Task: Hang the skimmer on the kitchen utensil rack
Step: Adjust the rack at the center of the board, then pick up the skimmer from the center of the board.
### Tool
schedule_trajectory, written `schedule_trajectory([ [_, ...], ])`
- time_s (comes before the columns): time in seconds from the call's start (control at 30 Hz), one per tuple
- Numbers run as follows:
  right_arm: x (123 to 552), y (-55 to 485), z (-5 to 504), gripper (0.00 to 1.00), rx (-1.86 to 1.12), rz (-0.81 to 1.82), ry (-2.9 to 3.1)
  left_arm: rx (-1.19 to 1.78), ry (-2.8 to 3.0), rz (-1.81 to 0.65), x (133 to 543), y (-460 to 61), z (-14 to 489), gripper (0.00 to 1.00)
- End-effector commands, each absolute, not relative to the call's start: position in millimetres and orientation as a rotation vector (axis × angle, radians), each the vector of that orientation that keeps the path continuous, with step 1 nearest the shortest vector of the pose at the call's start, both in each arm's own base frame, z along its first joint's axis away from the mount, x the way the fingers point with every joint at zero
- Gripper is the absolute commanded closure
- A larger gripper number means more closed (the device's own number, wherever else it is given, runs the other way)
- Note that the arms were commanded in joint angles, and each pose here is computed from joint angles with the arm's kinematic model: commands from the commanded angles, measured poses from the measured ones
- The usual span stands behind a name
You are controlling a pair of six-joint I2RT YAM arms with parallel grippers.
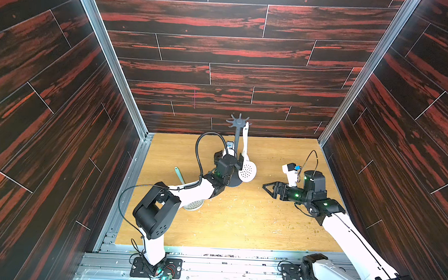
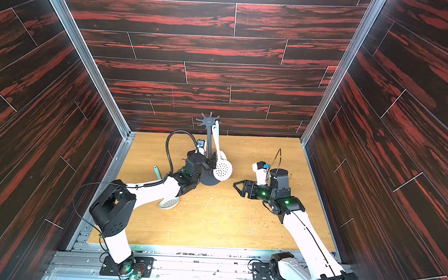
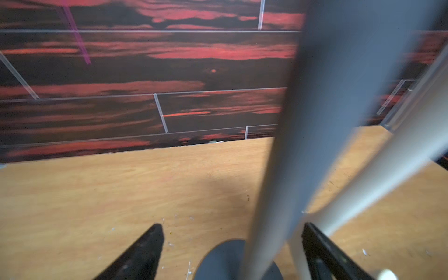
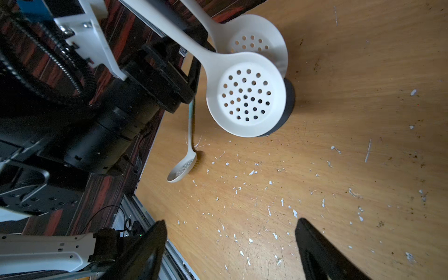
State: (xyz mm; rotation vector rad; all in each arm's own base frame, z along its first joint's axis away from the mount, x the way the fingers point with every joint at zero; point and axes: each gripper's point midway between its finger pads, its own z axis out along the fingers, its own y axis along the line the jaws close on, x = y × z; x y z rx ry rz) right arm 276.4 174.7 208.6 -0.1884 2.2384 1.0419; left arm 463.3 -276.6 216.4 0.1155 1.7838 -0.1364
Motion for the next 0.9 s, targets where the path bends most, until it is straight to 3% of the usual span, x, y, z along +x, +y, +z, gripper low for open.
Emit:
schedule_trajectory([
  [0.0,271,174,205,0.13,-0.204,1.05,2.246,0.067,1.713,-0.069,453,-253,259,0.0],
  [0.67,272,177,194,0.11,-0.23,1.072,2.238,0.03,1.837,0.232,406,-179,212,0.0],
  [0.87,273,177,190,0.11,-0.241,1.053,2.246,-0.109,1.889,0.334,383,-122,216,0.0],
])
